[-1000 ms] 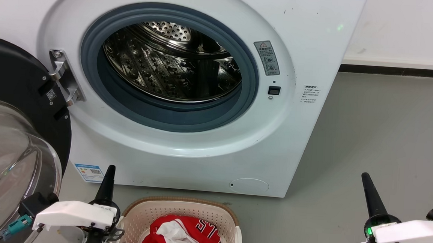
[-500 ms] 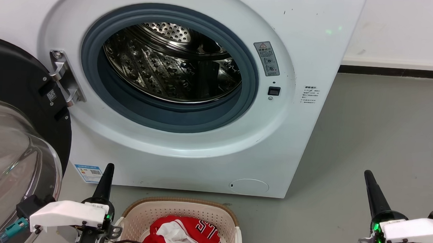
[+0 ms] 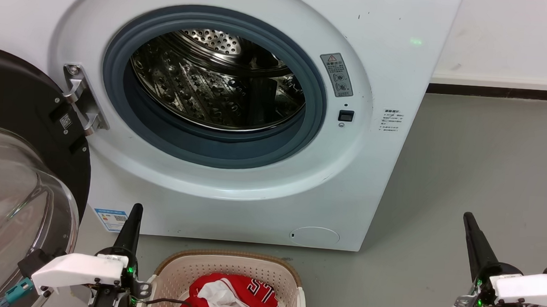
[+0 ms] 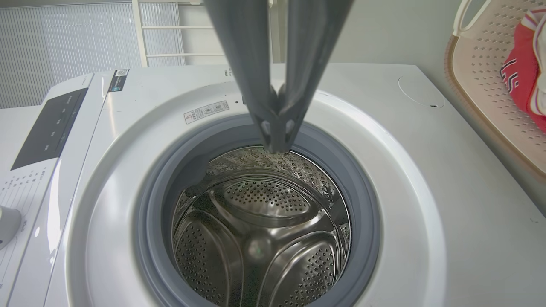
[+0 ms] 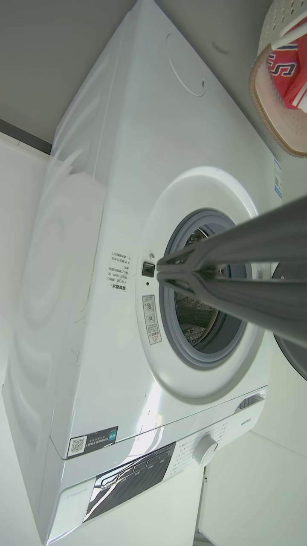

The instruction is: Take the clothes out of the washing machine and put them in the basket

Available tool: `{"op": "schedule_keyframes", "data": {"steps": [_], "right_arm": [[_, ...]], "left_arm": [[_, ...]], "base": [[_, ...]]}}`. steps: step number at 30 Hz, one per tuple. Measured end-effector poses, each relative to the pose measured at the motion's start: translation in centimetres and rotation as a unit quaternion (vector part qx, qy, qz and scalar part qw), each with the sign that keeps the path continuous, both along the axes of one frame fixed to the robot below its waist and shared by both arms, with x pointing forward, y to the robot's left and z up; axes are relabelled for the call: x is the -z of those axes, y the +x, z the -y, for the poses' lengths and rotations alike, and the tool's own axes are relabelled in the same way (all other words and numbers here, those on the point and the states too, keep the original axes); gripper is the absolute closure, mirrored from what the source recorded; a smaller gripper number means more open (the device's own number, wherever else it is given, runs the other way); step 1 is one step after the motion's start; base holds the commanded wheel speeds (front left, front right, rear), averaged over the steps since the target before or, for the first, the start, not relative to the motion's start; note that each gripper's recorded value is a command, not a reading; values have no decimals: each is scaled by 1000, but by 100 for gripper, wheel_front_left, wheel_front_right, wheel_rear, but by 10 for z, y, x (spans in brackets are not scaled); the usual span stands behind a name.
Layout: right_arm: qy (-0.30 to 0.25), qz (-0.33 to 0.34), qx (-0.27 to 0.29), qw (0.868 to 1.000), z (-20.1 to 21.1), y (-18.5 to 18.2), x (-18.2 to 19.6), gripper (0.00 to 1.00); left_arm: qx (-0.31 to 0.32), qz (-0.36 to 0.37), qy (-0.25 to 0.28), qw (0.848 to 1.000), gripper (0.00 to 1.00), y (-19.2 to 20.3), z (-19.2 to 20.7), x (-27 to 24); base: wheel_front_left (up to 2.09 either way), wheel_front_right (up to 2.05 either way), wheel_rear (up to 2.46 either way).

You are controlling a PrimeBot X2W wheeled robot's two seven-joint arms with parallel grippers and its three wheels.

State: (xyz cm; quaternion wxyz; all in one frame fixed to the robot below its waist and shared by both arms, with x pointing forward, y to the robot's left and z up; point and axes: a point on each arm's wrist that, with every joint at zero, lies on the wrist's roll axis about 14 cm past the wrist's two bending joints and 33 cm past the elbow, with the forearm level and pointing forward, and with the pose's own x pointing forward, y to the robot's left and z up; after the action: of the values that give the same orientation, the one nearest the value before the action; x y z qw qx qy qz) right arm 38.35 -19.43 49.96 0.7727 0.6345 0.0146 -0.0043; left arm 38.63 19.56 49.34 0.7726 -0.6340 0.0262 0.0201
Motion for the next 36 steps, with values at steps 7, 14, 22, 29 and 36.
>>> {"op": "schedule_keyframes", "data": {"steps": [7, 14, 22, 29, 36], "right_arm": [[28, 2, 3, 1000, 2, 1, -1, 100], [53, 3, 5, 999, 4, 1, -1, 100], [81, 8, 6, 997, 5, 4, -5, 100], [98, 9, 9, 995, 6, 4, -5, 100], [99, 9, 8, 995, 6, 4, -5, 100]], "left_arm": [[-2, 8, -28, 1000, 100, 1, -1, -4], [-3, 15, -55, 998, 100, 1, -2, -6], [-4, 23, -83, 996, 100, 1, -4, -9], [-5, 29, -99, 995, 100, 1, -5, -11], [-5, 29, -99, 995, 100, 2, -5, -11]], "base": [[0, 0, 0], [0, 0, 0], [0, 0, 0], [0, 0, 0], [0, 0, 0]]}}
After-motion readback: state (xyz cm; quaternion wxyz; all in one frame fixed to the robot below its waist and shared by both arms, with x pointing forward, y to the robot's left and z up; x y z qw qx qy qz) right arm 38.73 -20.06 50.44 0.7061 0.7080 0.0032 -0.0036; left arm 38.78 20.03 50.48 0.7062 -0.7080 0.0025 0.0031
